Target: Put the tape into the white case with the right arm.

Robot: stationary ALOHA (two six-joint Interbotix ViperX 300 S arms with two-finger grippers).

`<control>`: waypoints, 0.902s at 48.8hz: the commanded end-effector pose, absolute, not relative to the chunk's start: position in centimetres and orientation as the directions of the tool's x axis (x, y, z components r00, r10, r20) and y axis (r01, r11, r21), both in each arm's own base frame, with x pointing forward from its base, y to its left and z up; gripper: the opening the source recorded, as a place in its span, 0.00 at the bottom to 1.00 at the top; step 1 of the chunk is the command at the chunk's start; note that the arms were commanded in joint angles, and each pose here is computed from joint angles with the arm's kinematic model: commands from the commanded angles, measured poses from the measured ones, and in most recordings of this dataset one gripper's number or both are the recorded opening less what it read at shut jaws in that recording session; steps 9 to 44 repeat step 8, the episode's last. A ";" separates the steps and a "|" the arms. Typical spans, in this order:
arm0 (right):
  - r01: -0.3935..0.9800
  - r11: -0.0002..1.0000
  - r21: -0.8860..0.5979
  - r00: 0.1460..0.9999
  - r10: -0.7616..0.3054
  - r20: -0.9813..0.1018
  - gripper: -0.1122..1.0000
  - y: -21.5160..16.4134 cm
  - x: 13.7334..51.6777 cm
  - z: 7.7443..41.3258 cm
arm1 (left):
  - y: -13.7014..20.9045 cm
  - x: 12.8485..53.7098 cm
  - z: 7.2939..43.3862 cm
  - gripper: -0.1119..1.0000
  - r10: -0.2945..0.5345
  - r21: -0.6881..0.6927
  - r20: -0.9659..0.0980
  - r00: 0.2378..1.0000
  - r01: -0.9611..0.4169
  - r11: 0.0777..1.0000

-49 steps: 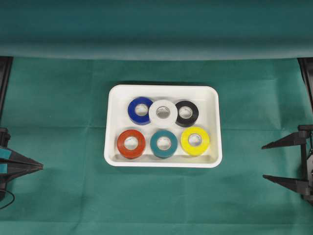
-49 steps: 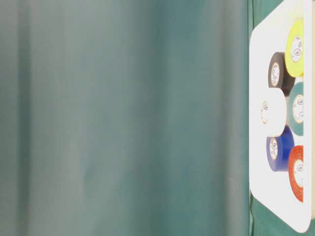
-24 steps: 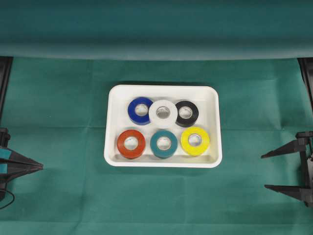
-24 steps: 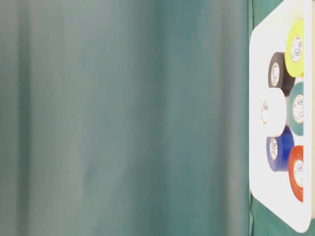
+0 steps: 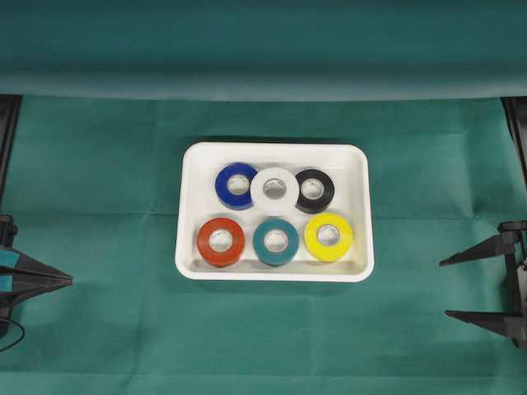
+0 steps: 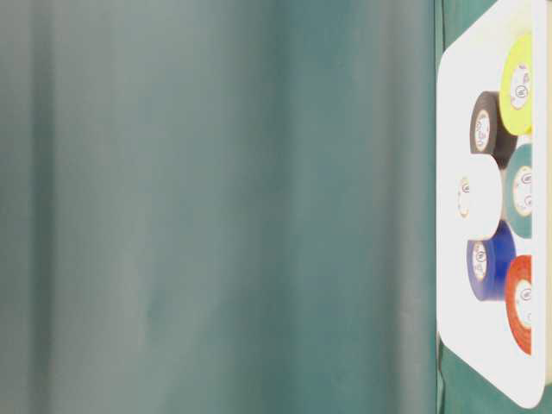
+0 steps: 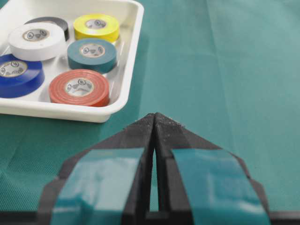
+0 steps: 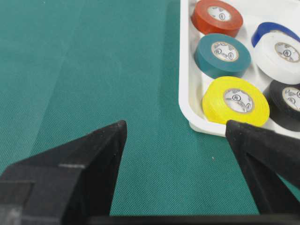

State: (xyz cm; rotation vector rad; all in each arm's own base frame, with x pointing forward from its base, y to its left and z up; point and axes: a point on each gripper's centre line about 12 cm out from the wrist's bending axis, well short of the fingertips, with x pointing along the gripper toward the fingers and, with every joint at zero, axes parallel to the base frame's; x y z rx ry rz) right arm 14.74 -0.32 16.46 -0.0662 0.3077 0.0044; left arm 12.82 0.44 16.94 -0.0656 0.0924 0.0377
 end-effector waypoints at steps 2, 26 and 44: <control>-0.019 0.998 -0.067 0.955 -0.001 -0.297 0.66 -0.3 15.0 16.8 | 0.5 13.0 17.4 0.10 0.037 -0.065 -0.083 0.996 -0.042 0.997; -0.020 0.998 -0.065 0.955 0.000 -0.295 0.66 -0.3 15.0 16.9 | 0.5 12.9 17.3 0.10 0.037 -0.065 -0.084 0.996 -0.042 0.997; -0.020 0.998 -0.065 0.955 0.000 -0.295 0.66 -0.3 15.0 16.9 | 0.5 12.9 17.3 0.10 0.037 -0.065 -0.084 0.996 -0.042 0.997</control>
